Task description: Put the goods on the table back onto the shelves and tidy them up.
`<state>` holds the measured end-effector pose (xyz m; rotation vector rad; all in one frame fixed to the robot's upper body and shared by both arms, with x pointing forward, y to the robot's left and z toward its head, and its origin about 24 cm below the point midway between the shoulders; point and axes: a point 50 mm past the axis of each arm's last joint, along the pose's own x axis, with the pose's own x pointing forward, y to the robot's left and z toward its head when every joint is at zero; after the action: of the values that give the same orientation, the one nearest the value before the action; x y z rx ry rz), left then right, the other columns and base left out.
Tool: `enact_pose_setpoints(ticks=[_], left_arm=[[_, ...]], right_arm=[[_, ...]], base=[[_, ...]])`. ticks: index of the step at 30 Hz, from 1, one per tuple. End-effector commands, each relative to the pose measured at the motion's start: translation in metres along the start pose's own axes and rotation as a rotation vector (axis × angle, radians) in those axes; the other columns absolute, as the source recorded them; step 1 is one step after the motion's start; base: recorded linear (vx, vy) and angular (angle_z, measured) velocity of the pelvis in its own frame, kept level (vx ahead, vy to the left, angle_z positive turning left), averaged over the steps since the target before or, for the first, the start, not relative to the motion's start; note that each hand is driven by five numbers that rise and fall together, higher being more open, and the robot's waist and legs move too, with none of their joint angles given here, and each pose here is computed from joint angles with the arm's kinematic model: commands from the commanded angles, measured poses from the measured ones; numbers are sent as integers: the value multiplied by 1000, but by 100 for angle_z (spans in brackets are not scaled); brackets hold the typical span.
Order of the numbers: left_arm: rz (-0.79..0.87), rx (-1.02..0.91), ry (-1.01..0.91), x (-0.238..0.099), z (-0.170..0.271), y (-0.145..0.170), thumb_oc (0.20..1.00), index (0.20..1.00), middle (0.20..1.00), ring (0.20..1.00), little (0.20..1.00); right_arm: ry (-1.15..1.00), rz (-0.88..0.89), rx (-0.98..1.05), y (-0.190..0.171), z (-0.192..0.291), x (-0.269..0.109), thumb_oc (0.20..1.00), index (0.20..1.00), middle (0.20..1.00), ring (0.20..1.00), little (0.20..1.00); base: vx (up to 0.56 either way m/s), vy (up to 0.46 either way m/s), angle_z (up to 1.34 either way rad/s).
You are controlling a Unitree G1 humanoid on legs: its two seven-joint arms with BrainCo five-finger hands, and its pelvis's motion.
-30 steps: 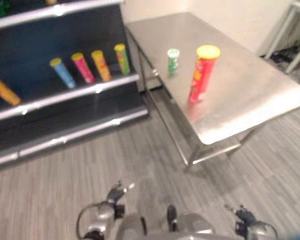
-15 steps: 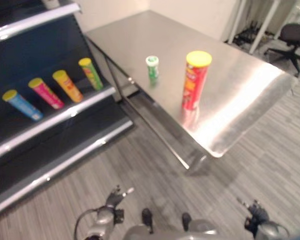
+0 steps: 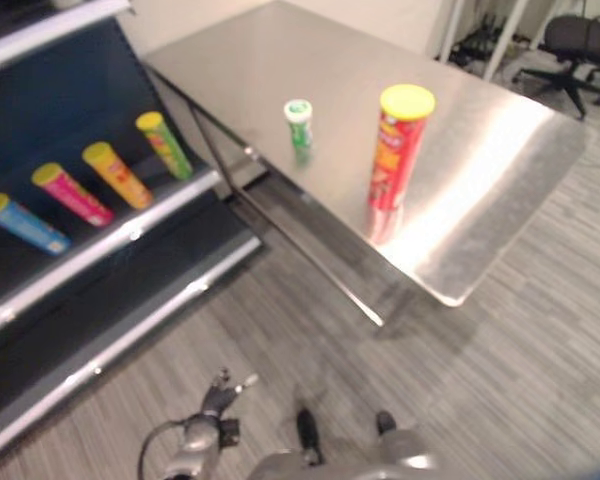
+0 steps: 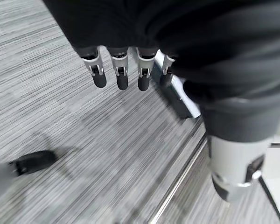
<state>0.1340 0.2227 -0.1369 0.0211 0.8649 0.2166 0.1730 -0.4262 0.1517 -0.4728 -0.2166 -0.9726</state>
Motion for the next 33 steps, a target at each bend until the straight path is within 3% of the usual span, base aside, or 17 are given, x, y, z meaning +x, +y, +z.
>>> enact_pose_setpoints(ticks=[1, 8, 13, 18, 25, 33], left_arm=[[2, 50, -90, 5, 24, 13, 1000, 1000, 1000, 1000, 1000], [-62, 72, -85, 2, 19, 5, 1000, 1000, 1000, 1000, 1000], [-59, 65, -81, 1, 16, 7, 1000, 1000, 1000, 1000, 1000], [-52, 55, -59, -1, 8, 11, 1000, 1000, 1000, 1000, 1000], [-78, 58, -35, -4, -1, 8, 1000, 1000, 1000, 1000, 1000], [-92, 72, -38, -3, 1, 3, 1000, 1000, 1000, 1000, 1000]], right_arm=[[-461, 138, 219, 17, 112, 33, 1000, 1000, 1000, 1000, 1000], [-615, 533, 116, 82, 169, 33, 1000, 1000, 1000, 1000, 1000], [-629, 624, 73, 101, 186, 39, 1000, 1000, 1000, 1000, 1000], [-593, 720, 184, 111, 192, 40, 1000, 1000, 1000, 1000, 1000], [-558, 898, 53, 128, 193, 38, 1000, 1000, 1000, 1000, 1000], [-588, 930, -128, 148, 202, 40, 1000, 1000, 1000, 1000, 1000]], base=[[60, -116, 16], [21, -94, 22], [9, -61, 21], [18, -39, 14], [7, -21, 10], [5, -5, 3]])
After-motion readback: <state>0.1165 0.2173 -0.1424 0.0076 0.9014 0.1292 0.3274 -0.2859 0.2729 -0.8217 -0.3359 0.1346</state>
